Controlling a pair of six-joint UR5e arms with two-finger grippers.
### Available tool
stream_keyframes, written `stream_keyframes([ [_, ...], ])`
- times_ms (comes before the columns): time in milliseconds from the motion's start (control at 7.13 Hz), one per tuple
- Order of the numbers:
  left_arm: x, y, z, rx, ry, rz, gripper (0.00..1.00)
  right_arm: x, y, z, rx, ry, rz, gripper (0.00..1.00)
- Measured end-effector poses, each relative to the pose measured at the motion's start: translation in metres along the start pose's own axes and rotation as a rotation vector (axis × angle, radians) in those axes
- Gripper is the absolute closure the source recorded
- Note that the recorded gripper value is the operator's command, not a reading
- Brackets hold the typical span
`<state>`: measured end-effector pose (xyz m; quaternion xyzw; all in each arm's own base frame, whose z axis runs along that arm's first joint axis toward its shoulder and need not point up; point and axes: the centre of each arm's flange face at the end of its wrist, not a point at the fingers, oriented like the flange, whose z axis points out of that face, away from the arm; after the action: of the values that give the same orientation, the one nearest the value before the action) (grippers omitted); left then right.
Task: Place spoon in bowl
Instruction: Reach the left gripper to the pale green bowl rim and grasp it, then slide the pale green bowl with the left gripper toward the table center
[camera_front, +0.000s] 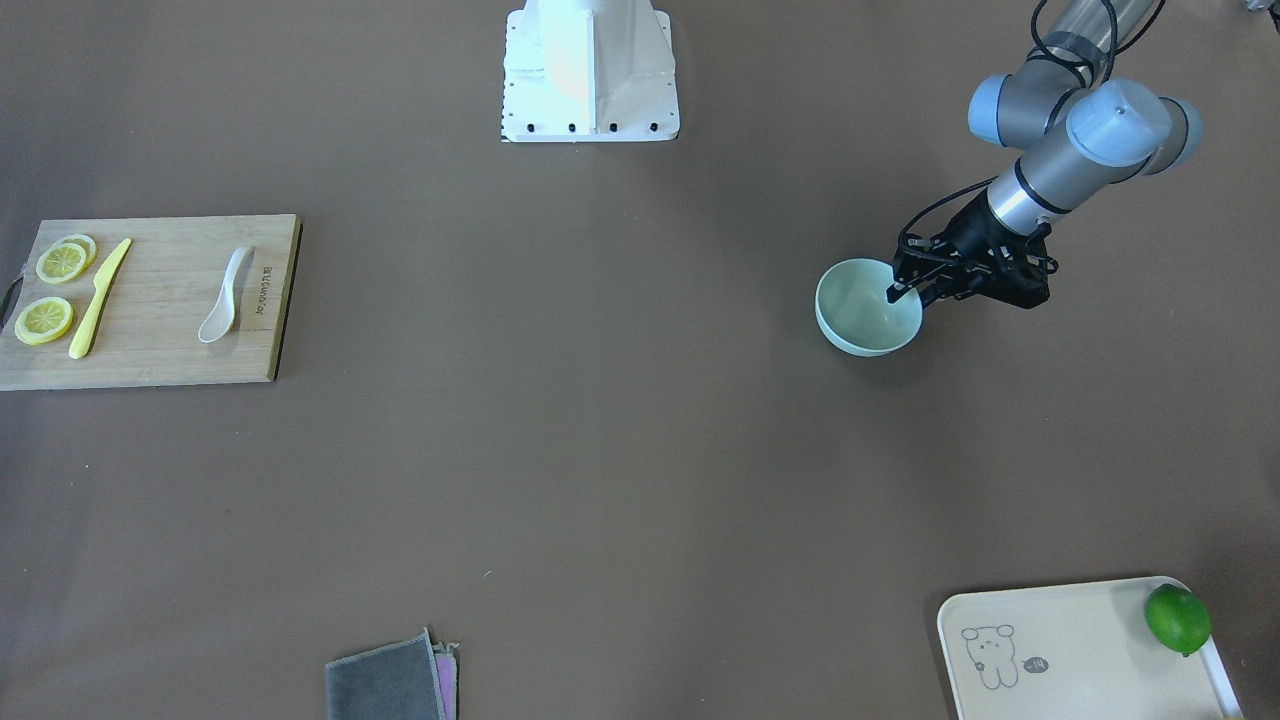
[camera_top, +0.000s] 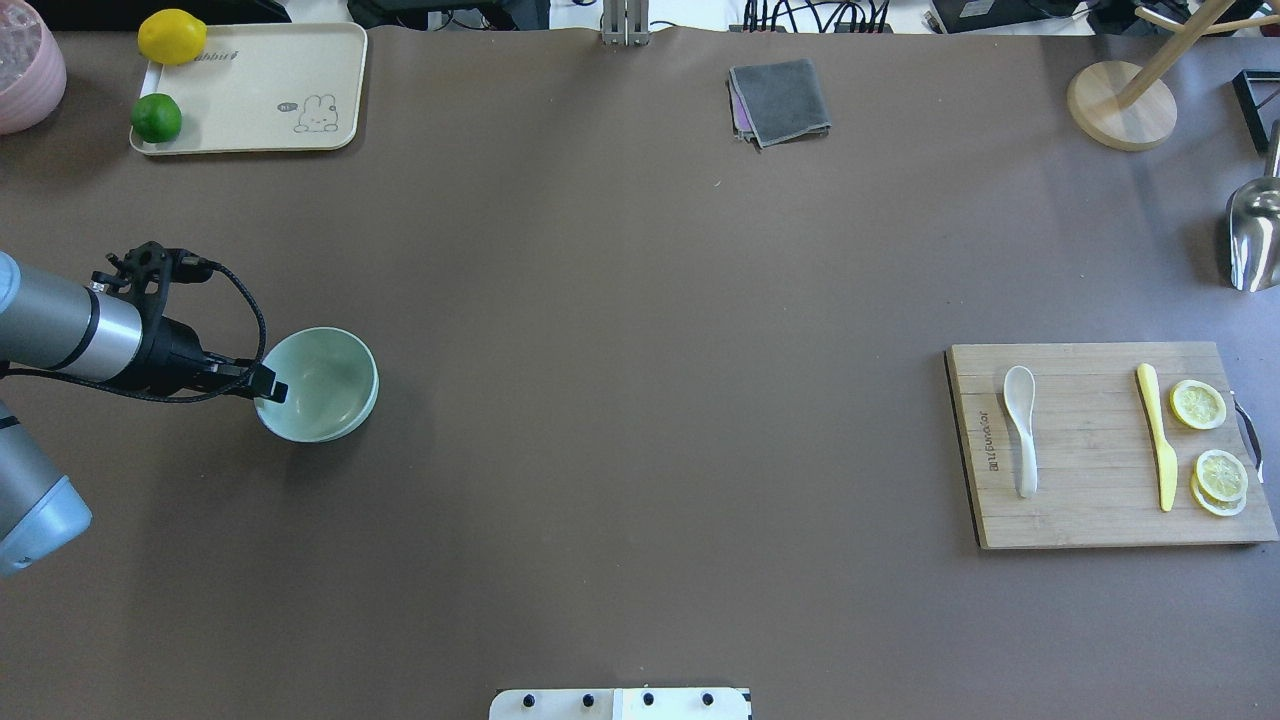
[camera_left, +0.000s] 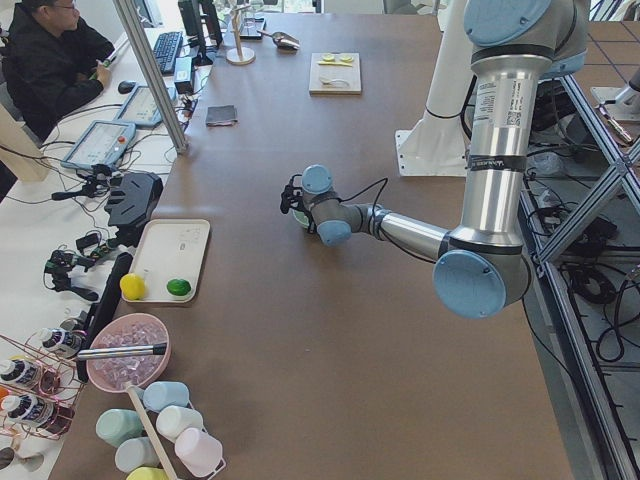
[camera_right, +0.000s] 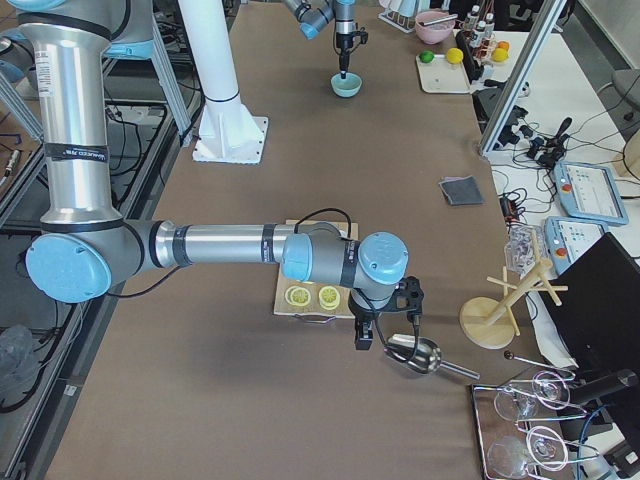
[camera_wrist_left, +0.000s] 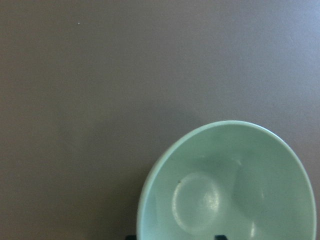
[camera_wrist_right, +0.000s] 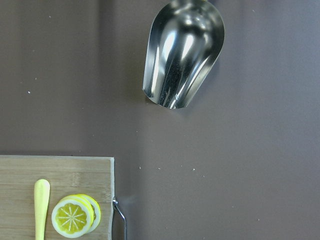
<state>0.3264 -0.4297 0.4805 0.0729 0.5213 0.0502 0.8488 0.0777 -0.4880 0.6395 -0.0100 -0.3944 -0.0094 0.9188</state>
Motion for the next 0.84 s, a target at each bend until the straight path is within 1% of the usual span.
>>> stream_keyframes([
  [280, 0.002, 0.0, -0.001, 0.0, 0.004, 0.001, 1.0, 0.002, 0.003, 0.002, -0.004, 0.0, 0.004, 0.0],
  [561, 0.02, -0.007, -0.007, 0.013, 0.026, -0.015, 1.0, 0.003, 0.005, 0.004, -0.007, 0.0, 0.005, 0.0],
  [701, 0.045, -0.02, -0.01, 0.025, 0.048, -0.056, 1.0, 0.0, 0.004, 0.001, -0.001, -0.001, -0.004, 0.0],
  [841, 0.076, -0.038, -0.011, 0.029, 0.056, -0.09, 1.0, -0.006, 0.002, -0.005, 0.012, -0.001, -0.016, 0.0],
])
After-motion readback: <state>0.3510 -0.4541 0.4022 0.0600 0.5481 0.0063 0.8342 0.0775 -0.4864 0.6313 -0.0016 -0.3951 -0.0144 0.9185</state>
